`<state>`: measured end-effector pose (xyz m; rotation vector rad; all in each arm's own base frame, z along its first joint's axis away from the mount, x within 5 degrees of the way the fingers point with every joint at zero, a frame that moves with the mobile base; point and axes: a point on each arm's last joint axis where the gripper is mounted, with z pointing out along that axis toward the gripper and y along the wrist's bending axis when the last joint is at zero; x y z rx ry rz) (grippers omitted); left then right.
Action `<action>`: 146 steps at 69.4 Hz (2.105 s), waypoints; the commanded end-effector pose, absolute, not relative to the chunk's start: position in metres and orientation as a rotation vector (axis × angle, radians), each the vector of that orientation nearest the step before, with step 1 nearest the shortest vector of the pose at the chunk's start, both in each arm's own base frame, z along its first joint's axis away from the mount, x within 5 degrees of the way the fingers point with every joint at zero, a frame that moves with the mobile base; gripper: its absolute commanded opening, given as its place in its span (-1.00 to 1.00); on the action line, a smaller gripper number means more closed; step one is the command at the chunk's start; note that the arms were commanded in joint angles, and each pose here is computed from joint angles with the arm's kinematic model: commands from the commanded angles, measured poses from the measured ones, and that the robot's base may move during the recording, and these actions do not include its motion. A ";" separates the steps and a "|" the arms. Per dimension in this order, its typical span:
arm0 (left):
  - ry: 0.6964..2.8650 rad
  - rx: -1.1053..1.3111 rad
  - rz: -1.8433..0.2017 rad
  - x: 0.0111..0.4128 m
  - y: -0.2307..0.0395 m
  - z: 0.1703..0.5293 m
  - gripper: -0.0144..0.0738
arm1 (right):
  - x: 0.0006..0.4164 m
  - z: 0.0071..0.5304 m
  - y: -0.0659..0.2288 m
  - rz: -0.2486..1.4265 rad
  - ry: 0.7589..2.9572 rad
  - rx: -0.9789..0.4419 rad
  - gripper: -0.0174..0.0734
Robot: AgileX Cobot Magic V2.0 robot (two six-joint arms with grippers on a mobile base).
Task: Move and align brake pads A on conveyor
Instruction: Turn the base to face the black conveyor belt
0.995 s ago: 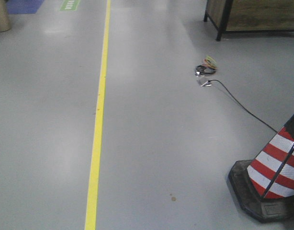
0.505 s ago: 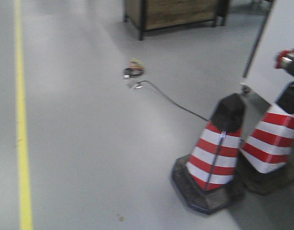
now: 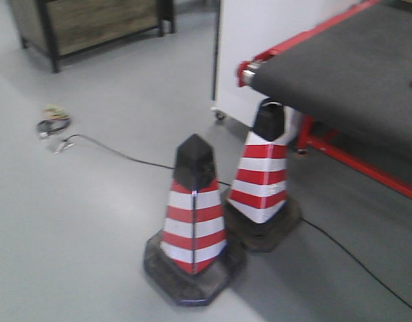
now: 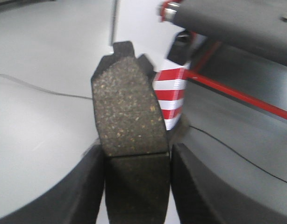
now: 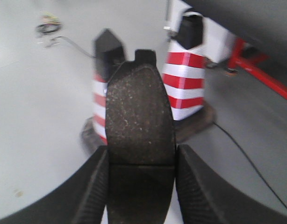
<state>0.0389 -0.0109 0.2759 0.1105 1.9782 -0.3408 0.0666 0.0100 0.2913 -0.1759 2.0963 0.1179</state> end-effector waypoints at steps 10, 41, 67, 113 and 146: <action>1.872 0.108 -0.370 0.042 -0.012 0.291 -0.69 | 0.070 0.307 0.011 0.120 1.986 -0.192 -0.62; 1.872 0.108 -0.370 0.042 -0.012 0.291 -0.69 | 0.070 0.307 0.011 0.120 1.986 -0.192 -0.62; 1.872 0.108 -0.370 0.042 -0.012 0.291 -0.69 | 0.070 0.307 0.011 0.120 1.986 -0.192 -0.62; 1.872 0.108 -0.370 0.042 -0.012 0.291 -0.69 | 0.070 0.307 0.011 0.120 1.986 -0.192 -0.62; 1.872 0.108 -0.370 0.042 -0.012 0.291 -0.69 | 0.070 0.307 0.011 0.120 1.986 -0.192 -0.62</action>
